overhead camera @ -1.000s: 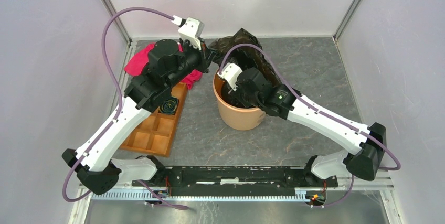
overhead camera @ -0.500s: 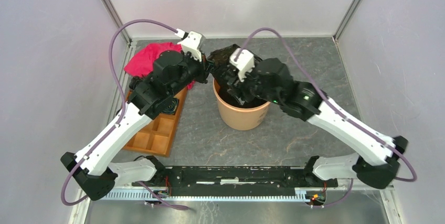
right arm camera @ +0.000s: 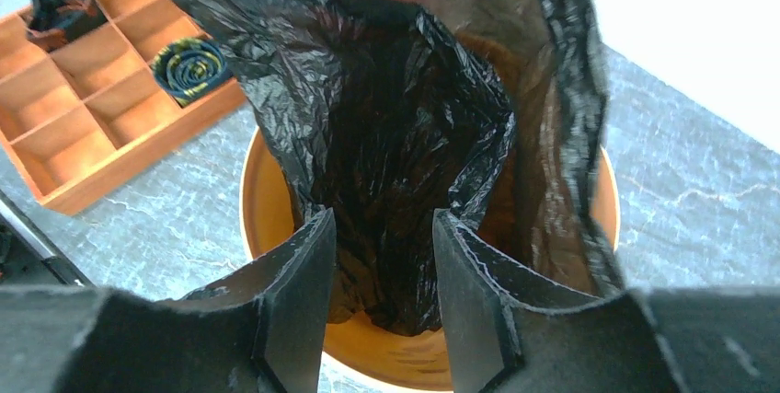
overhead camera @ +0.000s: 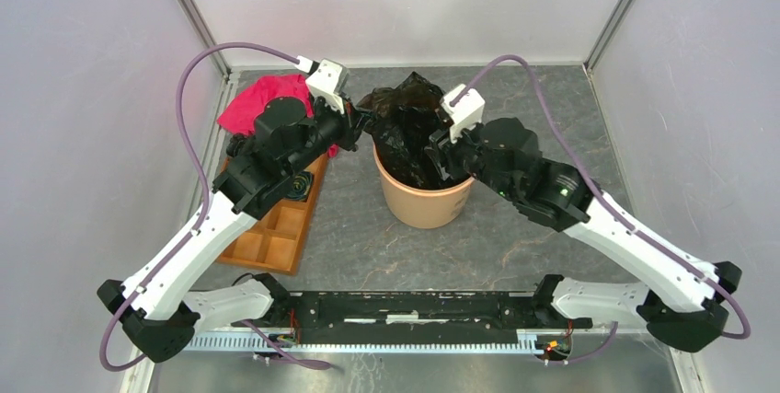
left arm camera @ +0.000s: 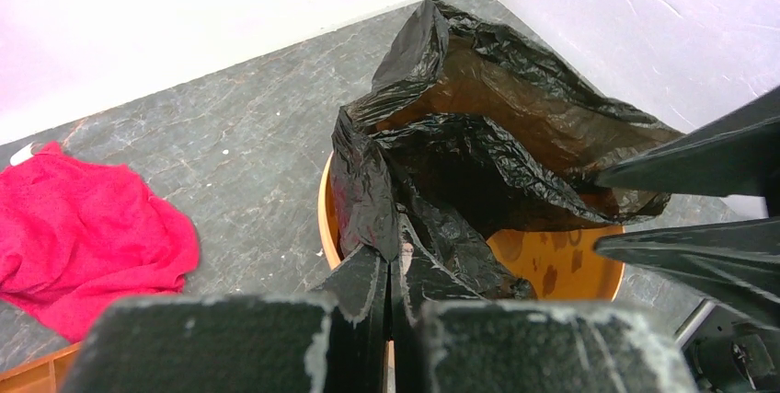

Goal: Put the trash bags into the trash bin

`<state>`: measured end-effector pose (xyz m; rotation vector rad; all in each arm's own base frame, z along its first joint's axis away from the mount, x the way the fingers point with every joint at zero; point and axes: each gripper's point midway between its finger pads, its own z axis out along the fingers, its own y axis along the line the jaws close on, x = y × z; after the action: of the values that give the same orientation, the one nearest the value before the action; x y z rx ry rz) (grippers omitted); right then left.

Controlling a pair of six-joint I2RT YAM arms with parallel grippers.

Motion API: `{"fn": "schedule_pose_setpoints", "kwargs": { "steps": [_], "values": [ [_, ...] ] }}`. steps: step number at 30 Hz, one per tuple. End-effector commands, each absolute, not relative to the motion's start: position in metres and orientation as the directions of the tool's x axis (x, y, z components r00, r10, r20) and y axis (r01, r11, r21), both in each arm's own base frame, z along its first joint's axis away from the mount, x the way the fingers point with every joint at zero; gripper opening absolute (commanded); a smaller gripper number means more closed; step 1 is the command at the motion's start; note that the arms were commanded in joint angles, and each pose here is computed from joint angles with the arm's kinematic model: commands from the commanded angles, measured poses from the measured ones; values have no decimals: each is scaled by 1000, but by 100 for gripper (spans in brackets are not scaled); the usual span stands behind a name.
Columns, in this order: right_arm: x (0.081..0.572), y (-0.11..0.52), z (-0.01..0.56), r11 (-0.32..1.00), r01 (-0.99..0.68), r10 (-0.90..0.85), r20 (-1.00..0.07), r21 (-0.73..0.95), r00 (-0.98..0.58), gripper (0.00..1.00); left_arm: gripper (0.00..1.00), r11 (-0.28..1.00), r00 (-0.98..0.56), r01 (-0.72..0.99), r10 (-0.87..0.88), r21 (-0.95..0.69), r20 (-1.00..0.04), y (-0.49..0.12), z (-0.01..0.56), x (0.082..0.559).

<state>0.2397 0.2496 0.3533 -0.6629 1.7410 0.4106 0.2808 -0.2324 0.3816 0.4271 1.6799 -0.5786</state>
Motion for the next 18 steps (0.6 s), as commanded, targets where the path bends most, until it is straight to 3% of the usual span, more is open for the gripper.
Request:
{"fn": "schedule_pose_setpoints", "kwargs": {
  "steps": [1,7,18],
  "values": [
    [258,255,340,825,-564,-192,-957,-39,-215,49,2,794,-127,595,-62,-126,-990,-231,399,278],
    [289,238,325,879,-477,-138,-951,11,-276,49,2,797,-130,593,-50,-118,-990,-231,394,279],
    [324,261,306,857,-514,-148,-945,23,-291,51,2,793,-127,598,-52,-119,-990,-231,394,277]
  ]
}}
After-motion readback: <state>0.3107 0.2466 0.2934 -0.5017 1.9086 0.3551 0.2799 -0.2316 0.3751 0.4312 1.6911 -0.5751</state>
